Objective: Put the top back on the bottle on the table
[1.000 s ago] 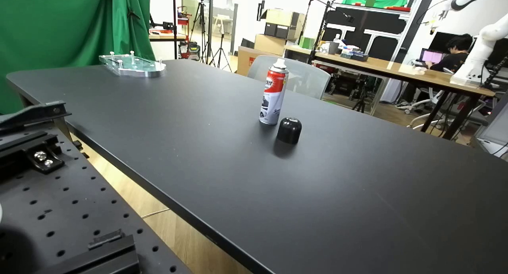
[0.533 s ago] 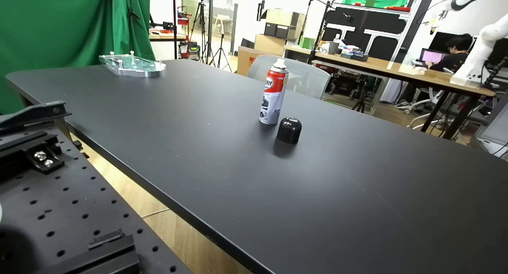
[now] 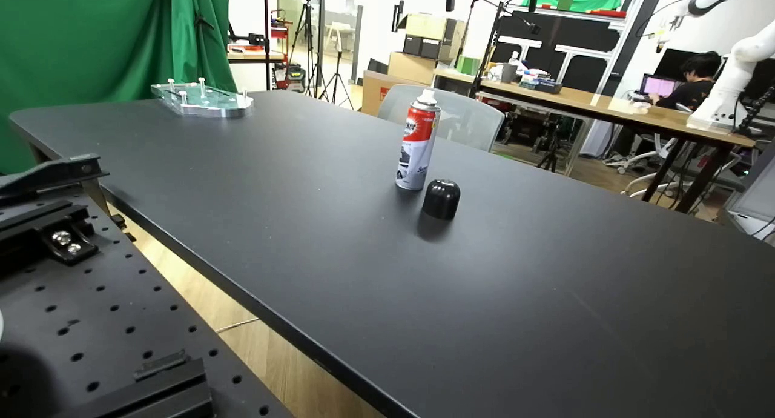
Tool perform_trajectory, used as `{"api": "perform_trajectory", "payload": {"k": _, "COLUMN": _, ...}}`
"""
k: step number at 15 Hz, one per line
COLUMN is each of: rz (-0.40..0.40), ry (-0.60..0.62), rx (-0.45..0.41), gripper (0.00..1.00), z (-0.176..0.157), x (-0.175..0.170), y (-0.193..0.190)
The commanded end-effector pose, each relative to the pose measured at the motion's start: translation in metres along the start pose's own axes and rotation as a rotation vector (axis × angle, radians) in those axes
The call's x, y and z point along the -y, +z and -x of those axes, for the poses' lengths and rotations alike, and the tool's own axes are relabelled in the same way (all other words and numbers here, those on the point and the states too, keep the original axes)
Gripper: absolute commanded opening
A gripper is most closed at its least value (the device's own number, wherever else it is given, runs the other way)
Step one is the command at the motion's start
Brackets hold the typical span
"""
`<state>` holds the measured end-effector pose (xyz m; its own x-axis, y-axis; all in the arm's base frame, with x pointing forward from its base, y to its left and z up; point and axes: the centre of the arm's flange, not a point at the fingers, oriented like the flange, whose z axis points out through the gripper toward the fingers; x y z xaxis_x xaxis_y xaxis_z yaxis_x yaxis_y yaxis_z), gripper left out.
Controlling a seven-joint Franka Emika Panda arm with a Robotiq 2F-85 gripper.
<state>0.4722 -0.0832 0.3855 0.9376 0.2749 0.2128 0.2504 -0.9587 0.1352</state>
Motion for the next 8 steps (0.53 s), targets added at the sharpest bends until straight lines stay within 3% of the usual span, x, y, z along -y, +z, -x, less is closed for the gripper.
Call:
{"api": "perform_trajectory", "payload": {"k": 1, "rz": -0.013, "ry": 0.002, "rx": 0.097, "gripper": 1.0, "z": 0.007, "x": -0.006, "y": 0.03}}
{"api": "perform_trajectory", "payload": {"k": 2, "rz": -0.012, "ry": 0.002, "rx": 0.047, "gripper": 1.0, "z": 0.006, "x": -0.001, "y": 0.019}}
{"api": "perform_trajectory", "payload": {"k": 5, "rz": -0.024, "ry": 0.004, "rx": 0.09, "gripper": 1.0, "z": 0.012, "x": -0.002, "y": 0.036}}
{"api": "perform_trajectory", "payload": {"k": 8, "rz": -0.014, "ry": -0.005, "rx": 0.08, "gripper": 1.0, "z": 0.011, "x": 0.0, "y": 0.036}}
